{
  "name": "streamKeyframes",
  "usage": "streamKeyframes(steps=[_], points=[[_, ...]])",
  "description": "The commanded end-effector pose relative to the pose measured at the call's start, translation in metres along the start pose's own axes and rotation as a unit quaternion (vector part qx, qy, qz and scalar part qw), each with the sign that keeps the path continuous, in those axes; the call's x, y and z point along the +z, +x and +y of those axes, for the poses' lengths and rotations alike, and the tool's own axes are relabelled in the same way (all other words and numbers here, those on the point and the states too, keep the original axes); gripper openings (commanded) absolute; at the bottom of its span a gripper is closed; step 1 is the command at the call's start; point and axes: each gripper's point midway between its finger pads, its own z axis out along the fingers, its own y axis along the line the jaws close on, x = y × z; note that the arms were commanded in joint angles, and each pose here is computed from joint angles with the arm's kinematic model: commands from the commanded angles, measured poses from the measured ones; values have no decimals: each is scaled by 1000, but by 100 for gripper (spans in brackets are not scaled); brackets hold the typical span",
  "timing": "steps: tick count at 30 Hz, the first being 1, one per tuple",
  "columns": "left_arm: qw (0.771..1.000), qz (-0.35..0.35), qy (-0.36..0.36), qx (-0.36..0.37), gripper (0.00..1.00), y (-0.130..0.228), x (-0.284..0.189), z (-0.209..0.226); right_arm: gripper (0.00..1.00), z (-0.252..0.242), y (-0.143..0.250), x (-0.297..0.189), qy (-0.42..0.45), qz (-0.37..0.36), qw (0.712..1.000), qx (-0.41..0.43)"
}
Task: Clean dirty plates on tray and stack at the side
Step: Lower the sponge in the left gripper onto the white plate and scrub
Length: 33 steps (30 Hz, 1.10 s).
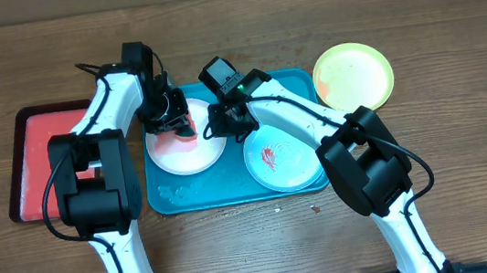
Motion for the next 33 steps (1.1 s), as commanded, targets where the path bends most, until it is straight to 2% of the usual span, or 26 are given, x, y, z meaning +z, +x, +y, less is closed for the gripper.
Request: streamKeyframes(steps=[1,4,7,8,12,16,21,27,33], points=[[994,93,38,30,4,41,39,-11,4,-12,1,6,24,-4,1000,3],[995,99,5,26,4,44,36,4,4,-12,1,6,24,-3,1000,4],[993,95,-75,11,4,41,29,38,4,-13,2,6,26,-1,1000,4],[988,90,-127,4,4,39,23,61,4,-13,3,6,27,1,1000,4],[967,74,-244,-16,4,33,4,110,4,-13,3,6,27,1,1000,4],[951,49,-301,-53,4,27,-8,135,4,-13,2,6,26,-1,1000,4],[951,17,-299,-72,4,14,-8,136,4,-12,1,6,25,-2,1000,4],[973,16,-216,-74,4,5,0,103,4,-11,0,6,24,-4,1000,3],[974,-16,-205,-99,4,-25,-84,85,4,-10,-2,6,20,-9,1000,3]])
